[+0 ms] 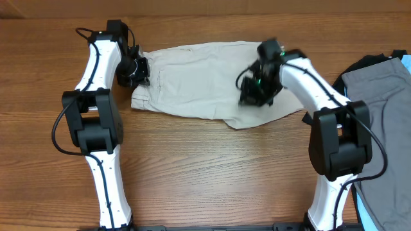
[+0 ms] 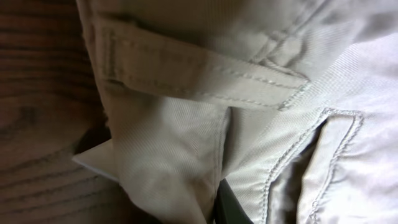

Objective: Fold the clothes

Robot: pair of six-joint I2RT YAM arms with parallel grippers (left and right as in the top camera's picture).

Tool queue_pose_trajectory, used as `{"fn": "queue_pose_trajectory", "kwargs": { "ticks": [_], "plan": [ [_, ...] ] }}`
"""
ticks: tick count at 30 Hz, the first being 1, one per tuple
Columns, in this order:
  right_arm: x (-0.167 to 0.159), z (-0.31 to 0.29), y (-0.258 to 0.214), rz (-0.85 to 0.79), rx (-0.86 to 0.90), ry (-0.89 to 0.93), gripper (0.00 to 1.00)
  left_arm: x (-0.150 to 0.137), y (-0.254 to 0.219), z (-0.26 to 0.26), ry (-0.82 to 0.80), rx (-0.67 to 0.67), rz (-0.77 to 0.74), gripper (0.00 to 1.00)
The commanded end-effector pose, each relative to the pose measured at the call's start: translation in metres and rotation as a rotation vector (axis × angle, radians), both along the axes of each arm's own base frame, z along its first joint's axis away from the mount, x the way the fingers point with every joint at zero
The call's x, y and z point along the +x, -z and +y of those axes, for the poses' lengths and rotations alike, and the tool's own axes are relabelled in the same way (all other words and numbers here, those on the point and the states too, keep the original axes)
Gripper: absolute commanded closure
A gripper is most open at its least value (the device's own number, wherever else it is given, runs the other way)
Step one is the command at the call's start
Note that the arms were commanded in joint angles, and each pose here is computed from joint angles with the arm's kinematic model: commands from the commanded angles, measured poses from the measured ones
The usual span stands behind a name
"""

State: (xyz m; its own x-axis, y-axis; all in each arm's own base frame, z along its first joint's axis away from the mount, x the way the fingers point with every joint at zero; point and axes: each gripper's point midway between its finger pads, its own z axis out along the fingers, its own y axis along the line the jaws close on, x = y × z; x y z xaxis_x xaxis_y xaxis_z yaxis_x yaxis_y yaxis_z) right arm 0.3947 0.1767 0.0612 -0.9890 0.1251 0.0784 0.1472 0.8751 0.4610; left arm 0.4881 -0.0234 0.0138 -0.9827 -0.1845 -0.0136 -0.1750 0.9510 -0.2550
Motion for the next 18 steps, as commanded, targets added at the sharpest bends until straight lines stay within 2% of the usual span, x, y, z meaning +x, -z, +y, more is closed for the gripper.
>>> {"fn": "queue_pose_trajectory", "kwargs": {
  "ticks": [1,6,12,18],
  "plan": [
    [0.028,0.017,-0.067,-0.167,0.111,-0.019,0.96,0.014,-0.016,-0.012,0.034,-0.021,-0.033,0.96],
    [0.015,0.046,-0.054,-0.115,0.130,-0.029,0.96,0.032,-0.077,-0.037,0.071,-0.077,-0.140,0.96],
    [0.002,0.083,-0.027,-0.094,0.127,-0.087,0.96,0.034,-0.127,-0.060,0.118,-0.086,-0.220,0.96],
    [-0.004,0.093,0.006,-0.101,-0.028,-0.094,0.96,0.033,-0.171,-0.067,0.134,-0.087,-0.306,0.95]
  ]
}}
